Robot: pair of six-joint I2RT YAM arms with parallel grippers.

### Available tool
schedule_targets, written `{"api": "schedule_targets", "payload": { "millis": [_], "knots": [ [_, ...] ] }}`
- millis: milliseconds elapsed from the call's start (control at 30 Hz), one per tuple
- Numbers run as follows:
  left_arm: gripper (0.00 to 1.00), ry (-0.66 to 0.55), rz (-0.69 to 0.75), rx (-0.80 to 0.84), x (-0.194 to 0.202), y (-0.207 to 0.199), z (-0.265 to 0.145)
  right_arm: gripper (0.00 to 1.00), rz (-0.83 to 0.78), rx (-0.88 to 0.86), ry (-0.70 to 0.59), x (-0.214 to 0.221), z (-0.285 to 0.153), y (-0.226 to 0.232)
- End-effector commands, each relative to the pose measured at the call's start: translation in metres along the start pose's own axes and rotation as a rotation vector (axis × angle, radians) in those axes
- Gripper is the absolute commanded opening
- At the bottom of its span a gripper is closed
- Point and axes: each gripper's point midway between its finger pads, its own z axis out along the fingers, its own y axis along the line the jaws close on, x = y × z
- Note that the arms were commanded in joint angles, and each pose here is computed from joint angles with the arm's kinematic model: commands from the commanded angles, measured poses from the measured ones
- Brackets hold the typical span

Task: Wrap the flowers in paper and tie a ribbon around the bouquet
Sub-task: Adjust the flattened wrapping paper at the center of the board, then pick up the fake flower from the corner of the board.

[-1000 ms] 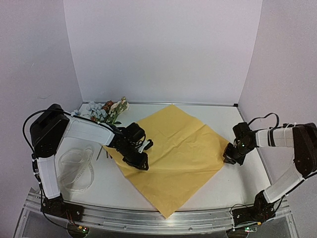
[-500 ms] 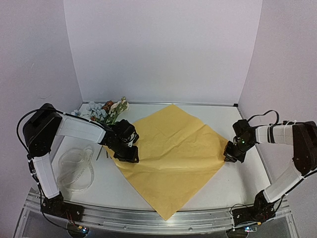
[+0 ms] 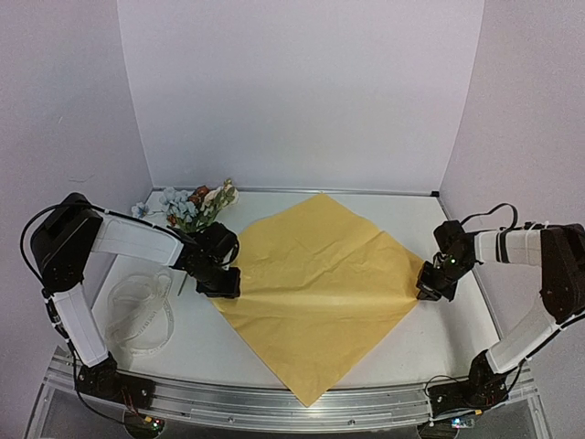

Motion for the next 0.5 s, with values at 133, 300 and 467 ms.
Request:
{"api": "schedule_targets", "payload": {
  "millis": [133,300,467],
  "knots": [
    [0.31,-0.046,-0.060,-0.132,-0.006,0.029,-0.030,0.00,-0.006,0.039,-0.033,-0.016,-0.013,-0.005],
    [0.36,-0.155,-0.114,-0.157,-0.047,0.037,-0.063,0.00,-0.011,0.031,-0.027,-0.020,-0.018,-0.001],
    [0.52,-0.242,-0.219,-0.250,-0.088,0.077,-0.086,0.00,-0.012,0.033,-0.024,-0.019,-0.021,-0.002]
  ]
}}
